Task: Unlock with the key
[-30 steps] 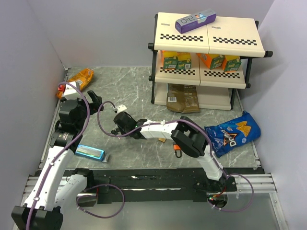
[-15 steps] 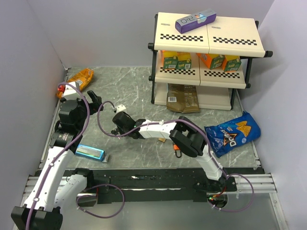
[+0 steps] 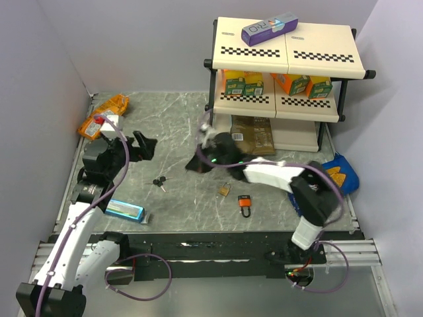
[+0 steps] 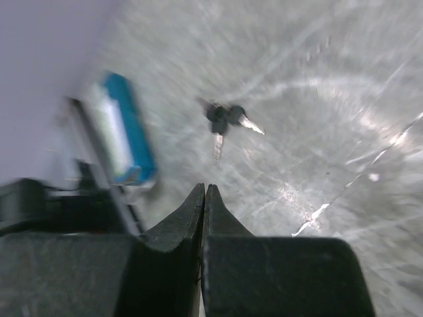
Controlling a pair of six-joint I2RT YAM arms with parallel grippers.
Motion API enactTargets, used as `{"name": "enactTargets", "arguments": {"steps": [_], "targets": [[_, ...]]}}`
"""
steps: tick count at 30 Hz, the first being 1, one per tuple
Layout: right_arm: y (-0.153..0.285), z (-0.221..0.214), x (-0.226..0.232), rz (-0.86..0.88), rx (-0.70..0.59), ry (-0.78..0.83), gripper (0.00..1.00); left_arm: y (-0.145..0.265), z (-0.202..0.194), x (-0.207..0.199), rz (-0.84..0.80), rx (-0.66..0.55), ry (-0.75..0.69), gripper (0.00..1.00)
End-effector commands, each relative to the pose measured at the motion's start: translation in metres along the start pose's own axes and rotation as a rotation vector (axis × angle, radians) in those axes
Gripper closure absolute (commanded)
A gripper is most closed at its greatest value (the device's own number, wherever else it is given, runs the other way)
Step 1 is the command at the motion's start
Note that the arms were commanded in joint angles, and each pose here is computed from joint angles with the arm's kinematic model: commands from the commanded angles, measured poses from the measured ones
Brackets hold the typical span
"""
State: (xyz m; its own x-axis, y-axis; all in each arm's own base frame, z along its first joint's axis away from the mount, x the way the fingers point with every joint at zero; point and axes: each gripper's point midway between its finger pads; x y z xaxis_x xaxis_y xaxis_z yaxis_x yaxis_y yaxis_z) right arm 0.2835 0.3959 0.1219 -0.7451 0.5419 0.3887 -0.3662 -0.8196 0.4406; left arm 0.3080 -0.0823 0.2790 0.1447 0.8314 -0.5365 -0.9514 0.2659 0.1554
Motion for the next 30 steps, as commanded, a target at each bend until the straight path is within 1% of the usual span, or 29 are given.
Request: {"name": "enactTargets", "arguments": {"steps": [1, 4, 6, 10, 12, 13, 14, 16, 17, 18, 19, 20, 21, 22, 24, 26, 30], "targets": [[0.070, 0.053, 0.037, 0.319, -0.172, -0.036, 1.00, 0.022, -0.018, -0.083, -0.480, 0.117, -0.076, 0.04], [0.103, 0.054, 0.043, 0.343, -0.178, -0.025, 1.00, 0.033, -0.036, -0.108, -0.652, 0.199, -0.068, 0.04], [0.116, 0.059, 0.041, 0.313, -0.192, 0.011, 1.00, 0.044, -0.051, -0.125, -0.757, 0.276, -0.050, 0.04], [0.150, 0.073, 0.056, 0.277, -0.216, 0.062, 1.00, 0.044, -0.070, -0.142, -0.845, 0.367, -0.036, 0.04], [0.160, 0.082, 0.060, 0.260, -0.240, 0.061, 1.00, 0.045, -0.070, -0.150, -0.871, 0.375, -0.036, 0.04], [0.169, 0.087, 0.067, 0.268, -0.261, 0.077, 1.00, 0.044, -0.070, -0.152, -0.876, 0.375, -0.028, 0.04], [0.174, 0.089, 0.070, 0.274, -0.269, 0.086, 1.00, 0.044, -0.063, -0.158, -0.896, 0.341, -0.029, 0.04], [0.185, 0.096, 0.077, 0.282, -0.300, 0.110, 1.00, 0.051, -0.059, -0.168, -0.952, 0.348, 0.026, 0.04], [0.189, 0.097, 0.078, 0.278, -0.304, 0.113, 1.00, 0.055, -0.051, -0.177, -1.016, 0.304, 0.016, 0.04], [0.193, 0.100, 0.081, 0.280, -0.315, 0.123, 1.00, 0.063, -0.053, -0.184, -1.056, 0.346, 0.054, 0.04], [0.199, 0.103, 0.085, 0.286, -0.328, 0.135, 1.00, 0.060, -0.057, -0.186, -1.070, 0.369, 0.069, 0.04], [0.203, 0.104, 0.088, 0.299, -0.331, 0.144, 1.00, 0.063, -0.054, -0.193, -1.101, 0.375, 0.064, 0.03], [0.207, 0.106, 0.092, 0.307, -0.336, 0.151, 1.00, 0.060, -0.062, -0.199, -1.119, 0.414, 0.071, 0.02], [0.213, 0.108, 0.096, 0.318, -0.347, 0.160, 1.00, 0.063, -0.060, -0.207, -1.149, 0.424, 0.056, 0.01], [0.223, 0.111, 0.104, 0.342, -0.366, 0.179, 1.00, 0.065, -0.072, -0.219, -1.191, 0.480, 0.052, 0.01], [0.230, 0.112, 0.108, 0.356, -0.381, 0.181, 1.00, 0.072, -0.073, -0.230, -1.249, 0.514, 0.037, 0.01], [0.250, 0.116, 0.119, 0.392, -0.429, 0.208, 1.00, 0.080, -0.089, -0.245, -1.323, 0.613, 0.061, 0.02]]}}
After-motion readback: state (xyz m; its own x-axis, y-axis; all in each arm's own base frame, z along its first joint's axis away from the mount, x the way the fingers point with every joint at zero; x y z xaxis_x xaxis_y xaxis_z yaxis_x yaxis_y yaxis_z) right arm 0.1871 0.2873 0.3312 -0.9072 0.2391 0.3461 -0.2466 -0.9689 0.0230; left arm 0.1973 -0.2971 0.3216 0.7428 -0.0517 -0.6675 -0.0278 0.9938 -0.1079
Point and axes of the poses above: each gripper's point midway between its finger pads, its own y axis back along the fingers, its own x axis along the line the jaws close on, z = x × y, and after that the axes turned 15 degrees about y, right-handed
